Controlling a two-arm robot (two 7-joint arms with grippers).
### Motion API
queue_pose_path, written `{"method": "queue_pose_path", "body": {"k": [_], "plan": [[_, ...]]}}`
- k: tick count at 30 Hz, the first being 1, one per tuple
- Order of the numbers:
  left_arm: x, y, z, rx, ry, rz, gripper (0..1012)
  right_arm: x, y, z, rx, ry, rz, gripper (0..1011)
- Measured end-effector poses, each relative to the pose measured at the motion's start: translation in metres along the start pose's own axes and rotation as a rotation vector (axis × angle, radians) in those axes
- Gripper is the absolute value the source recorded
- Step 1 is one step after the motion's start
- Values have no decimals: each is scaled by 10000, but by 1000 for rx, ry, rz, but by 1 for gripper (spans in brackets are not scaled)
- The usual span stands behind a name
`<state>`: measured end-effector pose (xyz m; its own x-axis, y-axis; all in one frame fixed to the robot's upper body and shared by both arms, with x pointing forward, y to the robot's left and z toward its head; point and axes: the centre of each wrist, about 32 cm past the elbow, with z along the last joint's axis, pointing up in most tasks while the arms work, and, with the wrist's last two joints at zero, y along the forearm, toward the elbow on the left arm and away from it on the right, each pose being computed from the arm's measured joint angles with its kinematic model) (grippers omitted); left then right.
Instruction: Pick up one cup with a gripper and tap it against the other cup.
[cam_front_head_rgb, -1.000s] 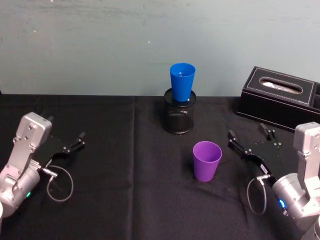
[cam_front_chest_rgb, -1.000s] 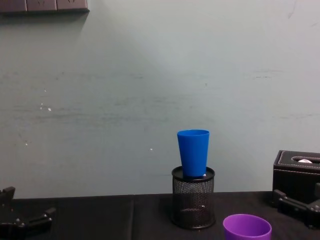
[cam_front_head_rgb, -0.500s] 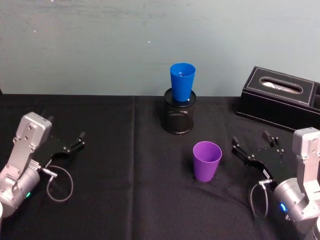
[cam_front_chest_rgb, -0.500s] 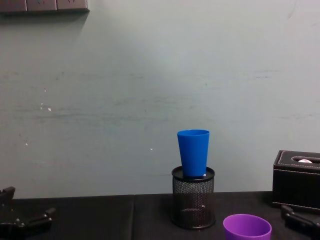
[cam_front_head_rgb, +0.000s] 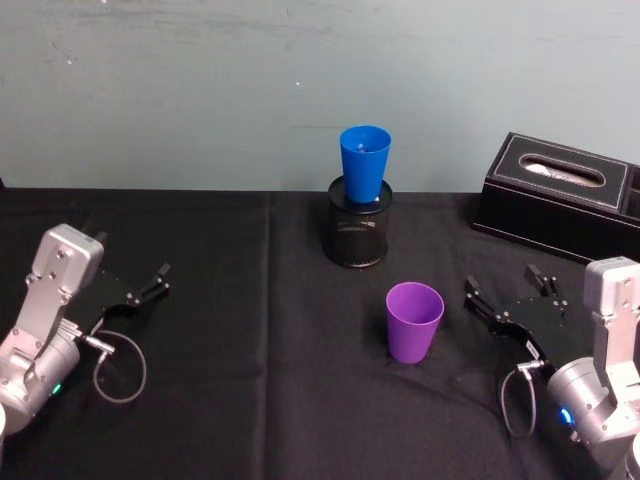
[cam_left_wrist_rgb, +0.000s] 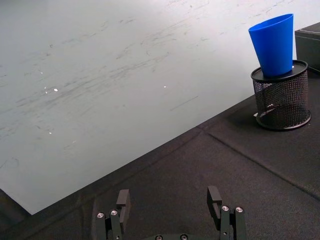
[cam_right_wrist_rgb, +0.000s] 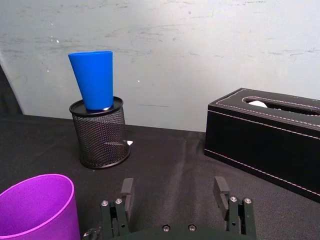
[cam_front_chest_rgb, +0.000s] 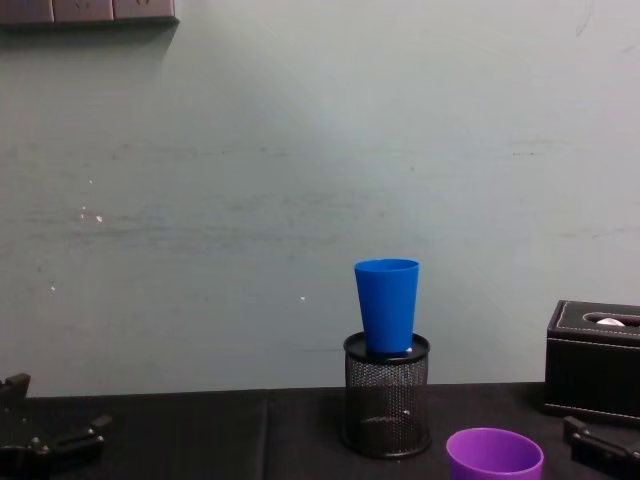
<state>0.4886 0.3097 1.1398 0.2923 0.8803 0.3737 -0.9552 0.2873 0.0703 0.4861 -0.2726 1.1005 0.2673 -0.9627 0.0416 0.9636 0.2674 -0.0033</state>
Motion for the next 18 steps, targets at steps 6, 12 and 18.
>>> {"method": "queue_pose_path", "body": {"k": [6, 12, 18], "plan": [[0, 0, 0, 0, 0, 0, 1011, -2, -1, 4, 1, -1, 2, 1003], [0, 0, 0, 0, 0, 0, 1011, -3, -2, 5, 2, -1, 3, 1003], [0, 0, 0, 0, 0, 0, 1011, -2, -3, 6, 2, -1, 3, 1003]]}}
